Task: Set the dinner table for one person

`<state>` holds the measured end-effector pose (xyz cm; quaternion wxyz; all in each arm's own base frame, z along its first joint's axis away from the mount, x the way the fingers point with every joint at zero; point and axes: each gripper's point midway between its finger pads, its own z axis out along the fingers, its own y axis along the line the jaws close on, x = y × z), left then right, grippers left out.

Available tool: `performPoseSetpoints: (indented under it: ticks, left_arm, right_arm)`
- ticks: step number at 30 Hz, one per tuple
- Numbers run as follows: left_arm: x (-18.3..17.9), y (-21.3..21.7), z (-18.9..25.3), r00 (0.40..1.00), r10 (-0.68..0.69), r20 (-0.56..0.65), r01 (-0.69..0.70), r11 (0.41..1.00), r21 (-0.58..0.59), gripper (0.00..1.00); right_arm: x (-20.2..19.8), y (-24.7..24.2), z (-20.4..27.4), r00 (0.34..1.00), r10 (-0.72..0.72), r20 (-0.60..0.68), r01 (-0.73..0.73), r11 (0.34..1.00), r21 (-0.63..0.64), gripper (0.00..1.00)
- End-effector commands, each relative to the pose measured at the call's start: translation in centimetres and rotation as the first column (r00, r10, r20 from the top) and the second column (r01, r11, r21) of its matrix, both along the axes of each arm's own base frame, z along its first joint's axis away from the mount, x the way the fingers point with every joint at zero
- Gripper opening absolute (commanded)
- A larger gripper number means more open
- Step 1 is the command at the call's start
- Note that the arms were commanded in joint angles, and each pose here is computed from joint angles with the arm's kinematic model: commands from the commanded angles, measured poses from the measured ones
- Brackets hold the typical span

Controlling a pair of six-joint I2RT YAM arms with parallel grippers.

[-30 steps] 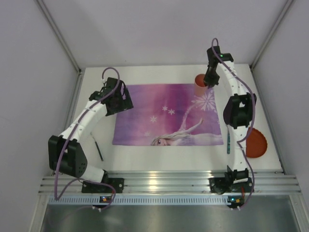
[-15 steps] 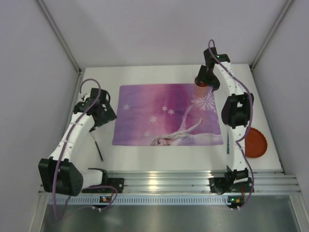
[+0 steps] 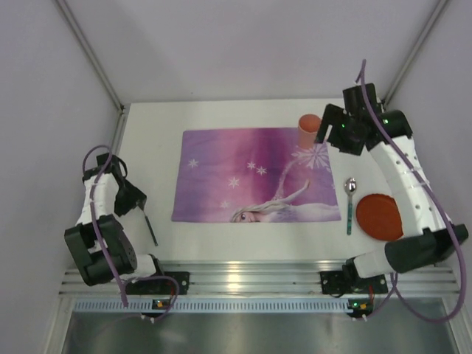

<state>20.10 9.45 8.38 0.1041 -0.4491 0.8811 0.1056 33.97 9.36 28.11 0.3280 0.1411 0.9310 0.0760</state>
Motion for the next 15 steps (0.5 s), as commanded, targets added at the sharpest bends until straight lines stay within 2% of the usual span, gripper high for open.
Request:
performPoseSetpoints:
  ticks: [1,6,11,14,15]
  left_arm:
    - [1.5,-0.2,-1.4,0.999,-0.034,0.026,0.036,0.997,-0.074,0.94]
    - [3.2,-0.3,-3.2,0.996,-0.082,0.031,0.085,0.989,-0.121,0.90]
    - [3.5,-0.1,-4.5,0.995,-0.096,0.031,0.099,0.988,-0.121,0.85]
    - [3.4,0.3,-5.4,0.995,-0.098,-0.003,0.097,0.989,-0.113,0.73]
    - [3.4,0.3,-5.9,0.995,-0.102,-0.019,0.099,0.988,-0.117,0.58]
  right_arm:
    - [-2.8,0.2,-2.6,0.999,0.004,-0.040,-0.002,0.999,0.049,0.79]
    - [-6.8,-0.5,-5.5,0.997,0.000,-0.083,0.005,0.998,0.067,0.79]
    - [-7.8,-1.4,-6.8,0.994,0.010,-0.113,-0.007,1.000,0.029,0.79]
    - [-7.6,-2.0,-6.6,0.994,0.009,-0.113,-0.008,1.000,0.013,0.79]
    - [-7.6,-2.3,-6.6,0.993,0.003,-0.116,-0.002,1.000,0.011,0.79]
